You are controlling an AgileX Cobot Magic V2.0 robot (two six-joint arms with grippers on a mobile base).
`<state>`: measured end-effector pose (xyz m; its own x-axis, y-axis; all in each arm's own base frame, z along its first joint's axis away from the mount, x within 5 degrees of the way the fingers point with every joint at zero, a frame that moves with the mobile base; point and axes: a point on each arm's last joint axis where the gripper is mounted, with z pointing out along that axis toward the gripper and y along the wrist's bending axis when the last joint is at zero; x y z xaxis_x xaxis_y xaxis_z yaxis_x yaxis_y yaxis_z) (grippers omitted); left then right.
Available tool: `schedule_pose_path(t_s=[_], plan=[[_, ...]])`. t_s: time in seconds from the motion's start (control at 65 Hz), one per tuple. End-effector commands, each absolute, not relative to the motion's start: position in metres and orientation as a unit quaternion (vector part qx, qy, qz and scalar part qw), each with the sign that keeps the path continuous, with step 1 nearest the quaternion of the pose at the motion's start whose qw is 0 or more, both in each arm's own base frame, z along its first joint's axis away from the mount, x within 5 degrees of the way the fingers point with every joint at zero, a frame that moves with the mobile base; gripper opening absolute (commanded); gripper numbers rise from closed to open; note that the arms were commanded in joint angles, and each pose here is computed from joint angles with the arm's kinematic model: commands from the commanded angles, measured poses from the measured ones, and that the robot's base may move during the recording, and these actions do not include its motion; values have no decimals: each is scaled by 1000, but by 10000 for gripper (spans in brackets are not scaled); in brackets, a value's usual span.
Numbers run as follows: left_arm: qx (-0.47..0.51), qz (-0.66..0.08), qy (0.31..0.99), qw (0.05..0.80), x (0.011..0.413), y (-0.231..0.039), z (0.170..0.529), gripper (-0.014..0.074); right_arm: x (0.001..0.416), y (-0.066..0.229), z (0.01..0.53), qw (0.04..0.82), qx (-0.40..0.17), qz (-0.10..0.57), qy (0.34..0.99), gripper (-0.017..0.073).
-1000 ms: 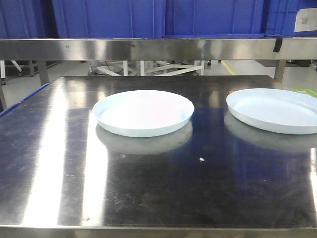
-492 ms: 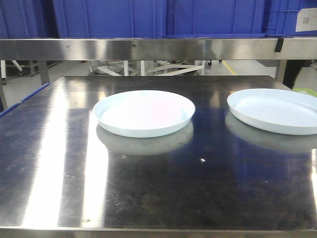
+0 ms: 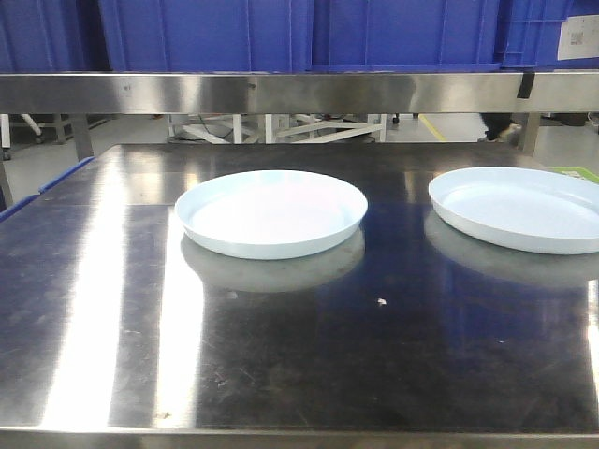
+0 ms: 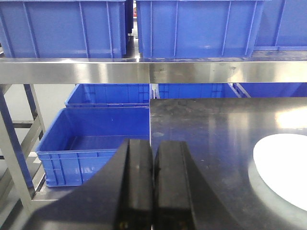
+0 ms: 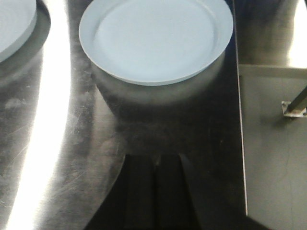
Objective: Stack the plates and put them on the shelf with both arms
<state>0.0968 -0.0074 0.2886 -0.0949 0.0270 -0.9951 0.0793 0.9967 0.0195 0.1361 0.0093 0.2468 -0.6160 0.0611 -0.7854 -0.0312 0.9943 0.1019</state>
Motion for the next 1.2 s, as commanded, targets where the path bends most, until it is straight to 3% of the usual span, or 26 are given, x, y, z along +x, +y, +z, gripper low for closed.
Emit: schedule_pose_path(t_s=[0.0, 0.2, 0.508, 0.846, 0.923, 1.062, 1.185], plan=[[30, -18, 703, 710, 97, -7, 305, 82, 160, 9, 267, 442, 13, 55, 895, 57], [30, -18, 703, 710, 97, -7, 305, 82, 197, 11, 279, 402, 23, 67, 913, 57], [30, -18, 703, 710, 97, -7, 305, 82, 245, -17, 293, 341, 104, 90, 930, 57], [30, -18, 703, 710, 97, -7, 305, 82, 307, -51, 284, 258, 88, 44, 961, 66], [30, -18, 703, 710, 97, -7, 305, 82, 319, -55, 279, 252, 91, 43, 962, 121], [30, -18, 703, 710, 97, -7, 305, 82, 332, -63, 271, 245, 99, 41, 964, 358], [30, -18, 703, 710, 97, -7, 305, 82, 335, -71, 264, 238, 111, 41, 964, 395]])
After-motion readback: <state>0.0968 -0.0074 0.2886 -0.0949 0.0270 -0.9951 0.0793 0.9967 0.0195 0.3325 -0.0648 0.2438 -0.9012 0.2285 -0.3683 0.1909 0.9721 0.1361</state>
